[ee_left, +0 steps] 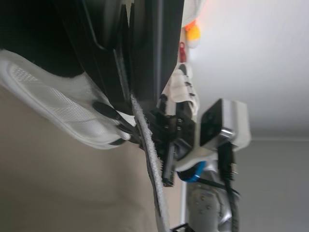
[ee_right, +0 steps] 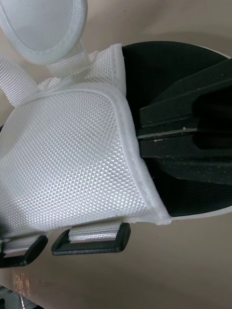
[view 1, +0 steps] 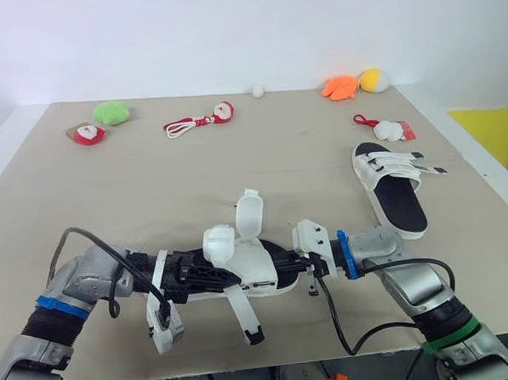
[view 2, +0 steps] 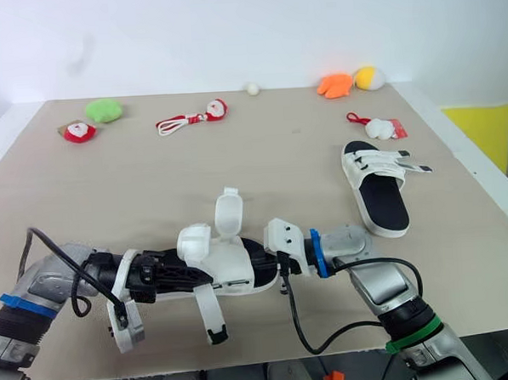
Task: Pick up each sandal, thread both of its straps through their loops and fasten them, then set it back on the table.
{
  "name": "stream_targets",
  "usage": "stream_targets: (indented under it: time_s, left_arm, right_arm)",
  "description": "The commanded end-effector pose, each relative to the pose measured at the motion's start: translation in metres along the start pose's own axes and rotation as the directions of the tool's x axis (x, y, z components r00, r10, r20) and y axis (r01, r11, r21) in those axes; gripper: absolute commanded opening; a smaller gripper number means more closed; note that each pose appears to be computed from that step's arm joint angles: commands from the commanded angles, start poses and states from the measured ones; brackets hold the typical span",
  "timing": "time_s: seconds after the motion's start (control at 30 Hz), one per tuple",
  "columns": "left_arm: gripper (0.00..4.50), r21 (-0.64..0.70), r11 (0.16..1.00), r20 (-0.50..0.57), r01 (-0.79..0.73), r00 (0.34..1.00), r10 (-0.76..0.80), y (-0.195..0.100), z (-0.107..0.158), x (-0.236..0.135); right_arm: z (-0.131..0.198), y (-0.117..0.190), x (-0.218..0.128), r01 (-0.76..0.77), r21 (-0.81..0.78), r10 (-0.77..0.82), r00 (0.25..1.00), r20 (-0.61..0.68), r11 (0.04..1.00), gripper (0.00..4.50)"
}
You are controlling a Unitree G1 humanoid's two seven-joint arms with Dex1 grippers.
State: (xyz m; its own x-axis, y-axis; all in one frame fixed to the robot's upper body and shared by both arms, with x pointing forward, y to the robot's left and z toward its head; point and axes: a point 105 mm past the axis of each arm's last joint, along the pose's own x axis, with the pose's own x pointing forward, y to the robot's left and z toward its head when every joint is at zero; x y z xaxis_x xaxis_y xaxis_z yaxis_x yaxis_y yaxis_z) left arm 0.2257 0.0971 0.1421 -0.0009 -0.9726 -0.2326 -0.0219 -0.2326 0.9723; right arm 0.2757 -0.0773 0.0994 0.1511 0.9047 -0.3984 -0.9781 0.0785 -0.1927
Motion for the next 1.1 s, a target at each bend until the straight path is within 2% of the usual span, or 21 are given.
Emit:
stream_targets:
  time_s: [0.03,0.13,0.17,0.2,0.23,0.27,0.3,0.37,0.43,0.5,0.63,0.7,0.77,0.83,0.87,0.9,0.97,1.0,1.1]
  left_arm:
    - [1.16,-0.003,0.999,-0.009,-0.052,0.999,0.052,0.008,0.001,-0.002]
    - [2.67,-0.014,0.994,-0.026,-0.104,0.994,0.104,0.021,0.004,-0.007]
    - [3.09,-0.019,0.994,-0.028,-0.112,0.993,0.111,0.023,0.006,-0.008]
    - [3.28,-0.044,0.991,-0.041,-0.124,0.992,0.122,0.025,0.008,-0.011]
    - [3.94,-0.061,0.990,-0.051,-0.131,0.991,0.128,0.026,0.010,-0.013]
    - [4.28,-0.083,0.989,-0.064,-0.126,0.991,0.121,0.025,0.013,-0.016]
    - [4.46,-0.119,0.984,-0.084,-0.130,0.989,0.121,0.023,0.015,-0.020]
    - [4.46,-0.187,0.972,-0.121,-0.146,0.985,0.125,0.022,0.020,-0.028]
    - [4.46,-0.312,0.938,-0.161,-0.154,0.981,0.108,0.013,0.031,-0.038]
    - [4.46,-0.473,0.865,-0.190,-0.168,0.978,0.086,0.003,0.048,-0.046]
    - [4.46,-0.741,0.620,-0.271,-0.257,0.960,0.074,-0.009,0.061,-0.049]
    - [4.46,-0.788,0.545,-0.292,-0.285,0.953,0.075,-0.008,0.063,-0.047]
    - [4.46,-0.860,0.397,-0.316,-0.319,0.946,0.077,-0.007,0.062,-0.042]
    - [4.46,-0.917,0.134,-0.367,-0.375,0.927,0.079,-0.009,0.056,-0.038]
    - [4.46,-0.921,0.056,-0.381,-0.385,0.922,0.074,-0.009,0.054,-0.037]
    - [4.46,-0.925,-0.082,-0.378,-0.372,0.923,0.070,-0.012,0.055,-0.035]
    - [4.46,-0.902,-0.304,-0.338,-0.307,0.940,0.053,-0.015,0.060,-0.028]
    - [4.46,-0.886,-0.375,-0.316,-0.272,0.947,0.058,-0.015,0.063,-0.025]
    - [4.46,-0.871,-0.435,-0.288,-0.228,0.955,0.076,-0.009,0.063,-0.021]
  right_arm:
    - [-0.032,0.002,-0.002,0.012,0.083,-0.001,0.993,-0.122,0.996,0.00]
    - [-0.033,0.003,-0.001,0.004,0.086,0.006,0.993,-0.120,0.996,0.00]
    - [-0.033,0.003,-0.001,0.002,0.086,0.008,0.993,-0.119,0.996,0.00]
    - [-0.033,0.004,0.000,0.000,0.086,0.011,0.993,-0.119,0.996,0.00]
    - [-0.033,0.004,0.000,-0.002,0.086,0.012,0.993,-0.119,0.996,0.00]
    - [-0.033,0.004,0.000,-0.003,0.086,0.013,0.993,-0.118,0.996,0.00]
    - [-0.033,0.004,0.001,-0.004,0.087,0.014,0.993,-0.118,0.996,0.00]
    - [-0.033,0.004,0.001,-0.006,0.087,0.016,0.993,-0.117,0.996,0.00]
    - [-0.033,0.005,0.000,-0.012,0.089,0.022,0.993,-0.115,0.996,0.00]
    - [-0.033,0.008,0.000,-0.021,0.091,0.032,0.993,-0.117,0.996,0.00]
    - [-0.034,0.009,0.000,-0.033,0.091,0.044,0.992,-0.122,0.995,0.00]
    - [-0.035,0.009,0.000,-0.039,0.088,0.050,0.991,-0.126,0.995,0.00]
    - [-0.034,0.009,0.000,-0.045,0.088,0.056,0.991,-0.125,0.995,0.00]
    - [-0.034,0.009,0.000,-0.051,0.086,0.062,0.990,-0.127,0.995,0.00]
    - [-0.034,0.009,0.000,-0.052,0.086,0.063,0.990,-0.128,0.995,0.00]
    - [-0.033,0.008,0.000,-0.053,0.085,0.064,0.990,-0.128,0.995,0.00]
    - [-0.032,0.008,0.000,-0.054,0.084,0.064,0.989,-0.130,0.995,0.00]
    - [-0.032,0.008,-0.001,-0.054,0.084,0.065,0.989,-0.130,0.995,0.00]
    - [-0.030,0.007,-0.003,-0.051,0.088,0.062,0.990,-0.125,0.995,0.00]
